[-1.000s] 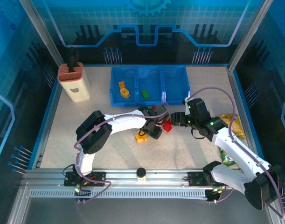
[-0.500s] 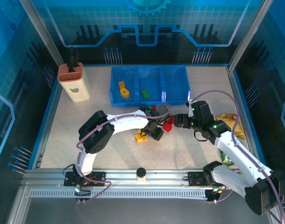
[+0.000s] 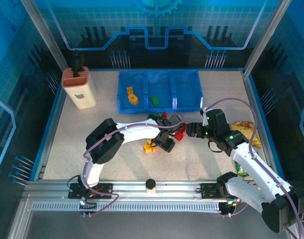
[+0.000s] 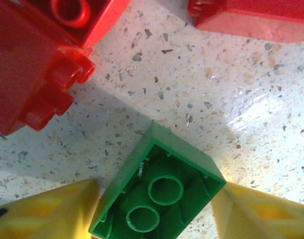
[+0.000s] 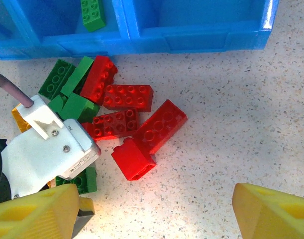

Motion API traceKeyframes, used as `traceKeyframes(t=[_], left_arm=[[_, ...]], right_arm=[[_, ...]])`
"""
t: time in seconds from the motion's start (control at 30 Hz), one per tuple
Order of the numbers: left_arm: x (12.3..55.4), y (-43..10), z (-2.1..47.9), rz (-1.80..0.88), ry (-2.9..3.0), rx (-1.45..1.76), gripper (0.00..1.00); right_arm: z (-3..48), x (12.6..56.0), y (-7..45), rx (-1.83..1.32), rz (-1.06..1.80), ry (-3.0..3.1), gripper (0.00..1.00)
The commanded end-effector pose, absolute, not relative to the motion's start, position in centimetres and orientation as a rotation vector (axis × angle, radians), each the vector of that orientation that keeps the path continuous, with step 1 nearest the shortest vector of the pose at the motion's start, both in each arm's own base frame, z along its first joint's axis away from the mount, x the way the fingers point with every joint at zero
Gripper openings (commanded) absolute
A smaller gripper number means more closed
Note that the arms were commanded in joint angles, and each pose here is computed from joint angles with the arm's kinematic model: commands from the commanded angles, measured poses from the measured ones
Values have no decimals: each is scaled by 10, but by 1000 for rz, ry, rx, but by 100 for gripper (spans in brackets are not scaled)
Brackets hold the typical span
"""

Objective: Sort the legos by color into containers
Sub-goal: Pick up the lego from the center of the table, then place the lego in the container.

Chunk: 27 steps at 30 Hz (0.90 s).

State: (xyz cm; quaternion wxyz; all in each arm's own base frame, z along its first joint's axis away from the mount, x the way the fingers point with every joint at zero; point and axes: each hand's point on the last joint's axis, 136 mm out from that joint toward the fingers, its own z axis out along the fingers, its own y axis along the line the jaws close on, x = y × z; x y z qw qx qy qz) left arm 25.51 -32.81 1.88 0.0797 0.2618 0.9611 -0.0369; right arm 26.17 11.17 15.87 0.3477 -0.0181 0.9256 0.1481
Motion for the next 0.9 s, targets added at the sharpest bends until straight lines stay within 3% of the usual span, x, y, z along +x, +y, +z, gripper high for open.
traceKeyframes(t=[0.0, 0.13, 0.37, 0.6, 0.87], left_arm=[[249, -328, 16, -92, 2899, 820, 52], [252, -329, 23, -88, 2877, 814, 41], [272, -331, 74, -181, 2773, 736, 39], [347, -309, 151, -341, 2648, 431, 39], [433, -290, 168, -330, 2616, 261, 40]], right_arm=[[157, 258, 106, -11, 390, 2405, 82], [161, 257, 105, -8, 388, 2397, 81], [166, 256, 96, 21, 356, 2386, 81], [158, 254, 94, 44, 364, 2412, 81], [155, 250, 99, 30, 405, 2428, 81]])
